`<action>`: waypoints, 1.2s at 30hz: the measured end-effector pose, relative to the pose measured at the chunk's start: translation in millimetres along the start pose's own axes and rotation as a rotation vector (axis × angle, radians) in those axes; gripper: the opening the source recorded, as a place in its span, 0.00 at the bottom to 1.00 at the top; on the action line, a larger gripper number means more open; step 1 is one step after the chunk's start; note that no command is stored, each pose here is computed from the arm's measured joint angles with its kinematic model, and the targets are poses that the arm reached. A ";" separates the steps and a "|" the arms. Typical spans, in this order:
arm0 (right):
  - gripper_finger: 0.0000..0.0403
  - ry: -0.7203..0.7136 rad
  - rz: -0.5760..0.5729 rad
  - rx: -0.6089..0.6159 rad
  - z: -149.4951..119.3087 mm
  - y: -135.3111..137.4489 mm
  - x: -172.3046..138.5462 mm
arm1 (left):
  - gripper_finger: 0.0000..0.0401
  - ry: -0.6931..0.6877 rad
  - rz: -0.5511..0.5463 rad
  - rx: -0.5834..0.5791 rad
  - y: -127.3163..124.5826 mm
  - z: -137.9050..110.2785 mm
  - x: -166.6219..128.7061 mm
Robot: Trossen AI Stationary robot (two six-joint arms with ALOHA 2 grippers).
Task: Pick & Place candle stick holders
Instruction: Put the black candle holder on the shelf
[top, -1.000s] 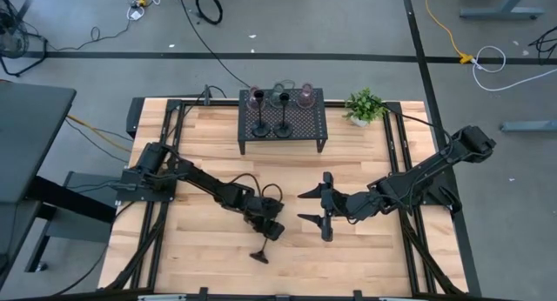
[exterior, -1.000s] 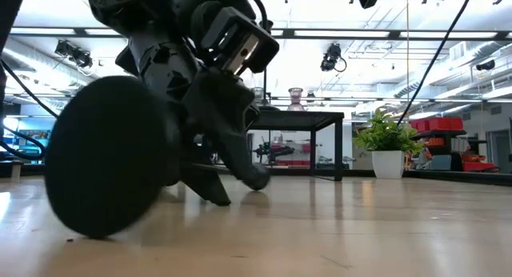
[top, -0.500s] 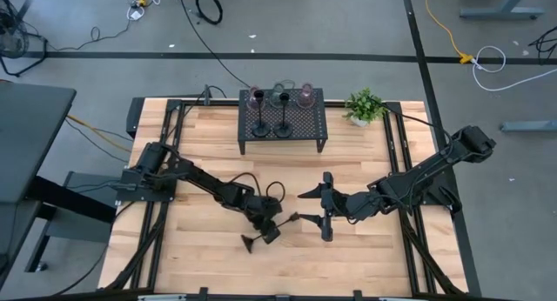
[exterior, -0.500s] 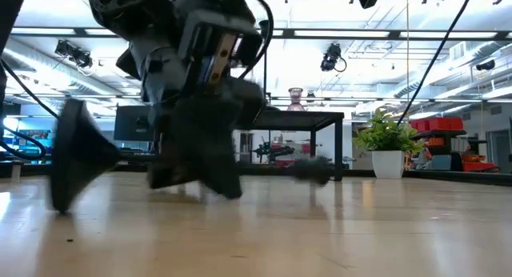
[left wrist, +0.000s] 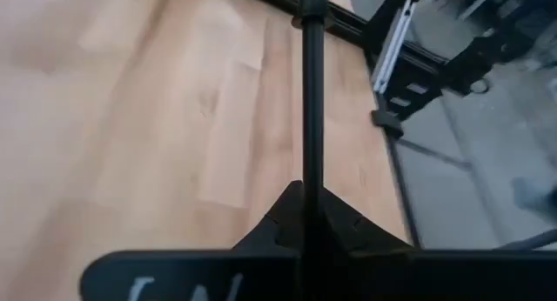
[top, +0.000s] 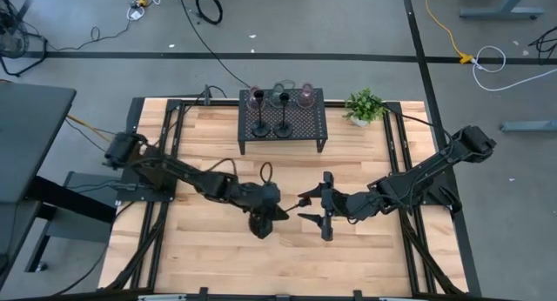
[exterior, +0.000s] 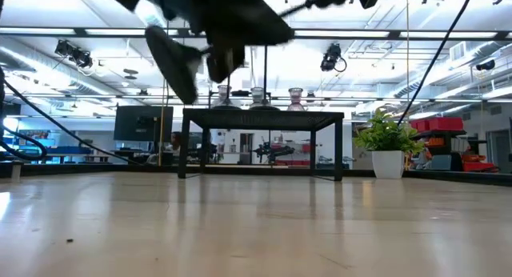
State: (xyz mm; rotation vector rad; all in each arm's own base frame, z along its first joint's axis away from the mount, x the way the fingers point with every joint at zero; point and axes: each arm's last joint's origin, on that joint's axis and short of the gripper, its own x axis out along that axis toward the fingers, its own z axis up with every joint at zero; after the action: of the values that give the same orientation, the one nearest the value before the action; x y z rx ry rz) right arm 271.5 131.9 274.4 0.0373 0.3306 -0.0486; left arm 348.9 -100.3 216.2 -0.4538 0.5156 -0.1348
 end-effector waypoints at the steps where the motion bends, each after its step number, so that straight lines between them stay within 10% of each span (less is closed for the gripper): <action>1: 0.62 -0.006 0.006 0.004 1.3 0.2 -0.1 | 0.01 -0.011 0.016 0.038 -2.4 1.9 -5.5; 28: 0.62 -0.295 -0.064 0.000 17.1 4.2 23.0 | 0.01 -0.289 -0.016 0.352 -22.0 44.6 -47.8; 36: 0.40 -0.321 -0.077 -0.010 17.0 1.7 29.6 | 0.01 -0.333 -0.030 0.368 -23.5 48.7 -49.1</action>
State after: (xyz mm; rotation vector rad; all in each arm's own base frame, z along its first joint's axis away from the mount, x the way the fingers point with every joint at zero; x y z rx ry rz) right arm 305.1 131.6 280.9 0.0069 0.0117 -0.1281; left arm 330.7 -91.0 286.3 -0.1183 0.1499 -0.1757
